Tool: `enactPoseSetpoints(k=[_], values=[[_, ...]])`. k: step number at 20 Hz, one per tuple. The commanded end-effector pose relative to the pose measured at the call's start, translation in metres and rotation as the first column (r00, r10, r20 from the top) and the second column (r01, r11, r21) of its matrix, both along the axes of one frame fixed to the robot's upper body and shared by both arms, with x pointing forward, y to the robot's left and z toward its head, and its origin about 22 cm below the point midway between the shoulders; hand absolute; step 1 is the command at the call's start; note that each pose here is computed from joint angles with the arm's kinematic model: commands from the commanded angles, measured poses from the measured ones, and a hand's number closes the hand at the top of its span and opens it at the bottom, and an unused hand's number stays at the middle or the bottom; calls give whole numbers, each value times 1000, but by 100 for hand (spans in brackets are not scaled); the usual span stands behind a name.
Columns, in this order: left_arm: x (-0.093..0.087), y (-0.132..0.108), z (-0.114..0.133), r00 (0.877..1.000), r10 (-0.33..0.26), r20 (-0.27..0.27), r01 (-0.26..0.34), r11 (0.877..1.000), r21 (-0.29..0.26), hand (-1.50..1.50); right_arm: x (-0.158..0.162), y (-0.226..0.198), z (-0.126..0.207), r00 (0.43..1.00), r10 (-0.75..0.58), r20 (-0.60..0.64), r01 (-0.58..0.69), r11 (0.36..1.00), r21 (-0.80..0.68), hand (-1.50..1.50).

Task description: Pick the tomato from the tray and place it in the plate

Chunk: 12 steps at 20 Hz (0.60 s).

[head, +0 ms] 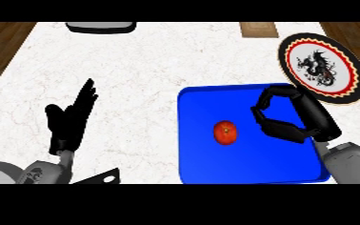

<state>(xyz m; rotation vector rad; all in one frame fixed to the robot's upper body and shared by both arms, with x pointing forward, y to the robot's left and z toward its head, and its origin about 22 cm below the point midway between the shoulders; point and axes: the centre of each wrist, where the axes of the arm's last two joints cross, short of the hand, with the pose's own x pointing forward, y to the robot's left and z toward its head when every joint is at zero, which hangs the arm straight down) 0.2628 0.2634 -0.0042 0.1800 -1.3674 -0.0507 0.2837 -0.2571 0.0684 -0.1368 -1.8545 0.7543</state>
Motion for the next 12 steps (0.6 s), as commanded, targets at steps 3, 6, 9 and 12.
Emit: enactPoseSetpoints(k=[3, 6, 9, 12], values=[[-6, -4, -9, 998, 44, -52, -43, 999, 22, 0, -32, 35, -73, 992, -10, -125, 68, 880, 470, -150], [-13, -14, -5, 997, 29, -67, -28, 999, 21, 0, -36, 15, -100, 983, 175, -59, -123, 857, 500, -150], [-13, -10, -6, 997, 38, -64, -37, 999, 30, 0, -15, -1, -96, 951, 303, -54, -283, 930, 236, -150], [-4, -17, -3, 997, 32, -67, -30, 999, 28, 0, 1, -5, -80, 959, 279, -38, -279, 960, -3, -150]])
